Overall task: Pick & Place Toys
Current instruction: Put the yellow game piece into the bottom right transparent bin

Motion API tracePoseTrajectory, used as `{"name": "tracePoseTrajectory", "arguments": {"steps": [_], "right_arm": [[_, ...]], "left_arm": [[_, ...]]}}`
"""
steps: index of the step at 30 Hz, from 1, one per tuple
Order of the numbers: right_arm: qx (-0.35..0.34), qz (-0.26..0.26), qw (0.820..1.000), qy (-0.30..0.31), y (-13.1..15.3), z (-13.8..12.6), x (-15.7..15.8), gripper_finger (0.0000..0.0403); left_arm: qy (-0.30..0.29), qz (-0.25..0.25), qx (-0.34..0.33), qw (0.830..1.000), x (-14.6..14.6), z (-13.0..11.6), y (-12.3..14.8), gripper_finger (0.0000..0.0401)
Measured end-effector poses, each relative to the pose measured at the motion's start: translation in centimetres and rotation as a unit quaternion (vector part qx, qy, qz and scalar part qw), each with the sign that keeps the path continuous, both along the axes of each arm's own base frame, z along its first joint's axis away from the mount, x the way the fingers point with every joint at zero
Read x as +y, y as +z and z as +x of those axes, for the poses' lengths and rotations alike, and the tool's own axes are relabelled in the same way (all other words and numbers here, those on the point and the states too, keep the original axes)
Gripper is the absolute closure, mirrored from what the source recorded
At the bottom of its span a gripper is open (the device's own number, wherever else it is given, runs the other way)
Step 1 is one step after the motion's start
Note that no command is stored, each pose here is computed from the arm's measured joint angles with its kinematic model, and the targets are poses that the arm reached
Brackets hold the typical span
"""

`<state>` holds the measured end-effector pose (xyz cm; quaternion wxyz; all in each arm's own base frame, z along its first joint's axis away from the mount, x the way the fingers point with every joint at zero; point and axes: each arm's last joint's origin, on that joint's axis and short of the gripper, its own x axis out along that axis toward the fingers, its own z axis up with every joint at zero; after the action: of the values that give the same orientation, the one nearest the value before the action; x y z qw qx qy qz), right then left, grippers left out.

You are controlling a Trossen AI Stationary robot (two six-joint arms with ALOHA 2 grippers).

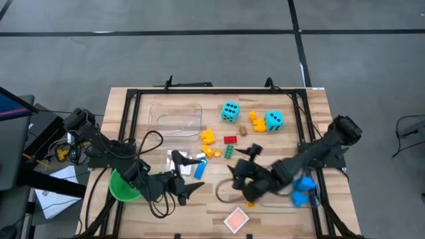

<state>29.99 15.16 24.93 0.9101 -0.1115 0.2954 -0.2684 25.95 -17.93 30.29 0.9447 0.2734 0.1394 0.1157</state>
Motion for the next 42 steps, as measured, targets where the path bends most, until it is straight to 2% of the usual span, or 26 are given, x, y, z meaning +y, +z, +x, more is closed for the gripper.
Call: {"name": "tracePoseTrajectory", "arguments": {"steps": [6, 11, 16, 22, 28, 33, 42], "right_arm": [[-0.044, 0.048, 0.998, 0.017, -2.8, 2.7, -4.2, 0.0076], [-0.064, 0.092, 0.994, 0.015, -4.6, 3.1, -6.8, 0.0077], [-0.099, 0.127, 0.986, 0.035, -5.8, 3.1, -8.1, 0.0077], [-0.117, 0.110, 0.986, 0.053, -6.3, 3.1, -8.6, 0.0077], [-0.104, 0.077, 0.986, 0.102, -8.6, 5.6, -9.0, 0.0077], [-0.077, 0.052, 0.991, 0.099, -10.1, 7.2, -10.1, 0.0077], [-0.084, 0.092, 0.984, 0.125, -10.3, 8.0, -11.9, 0.0077]], "left_arm": [[0.013, 0.015, 0.008, 1.000, -0.1, -0.3, -0.2, 0.0032], [0.021, 0.022, 0.010, 0.999, -0.2, -0.4, -0.3, 0.0032], [0.023, 0.015, 0.008, 1.000, -0.2, -0.4, -0.3, 0.0032], [0.029, -0.013, -0.002, 0.999, -0.2, -0.4, -0.3, 0.0032], [0.027, -0.055, -0.012, 0.998, -0.2, -0.4, -0.4, 0.0032], [0.014, -0.089, -0.019, 0.996, -1.1, -1.0, -0.4, 0.0032], [-0.019, -0.122, -0.026, 0.992, -2.9, -2.5, -0.3, 0.0032]]}}
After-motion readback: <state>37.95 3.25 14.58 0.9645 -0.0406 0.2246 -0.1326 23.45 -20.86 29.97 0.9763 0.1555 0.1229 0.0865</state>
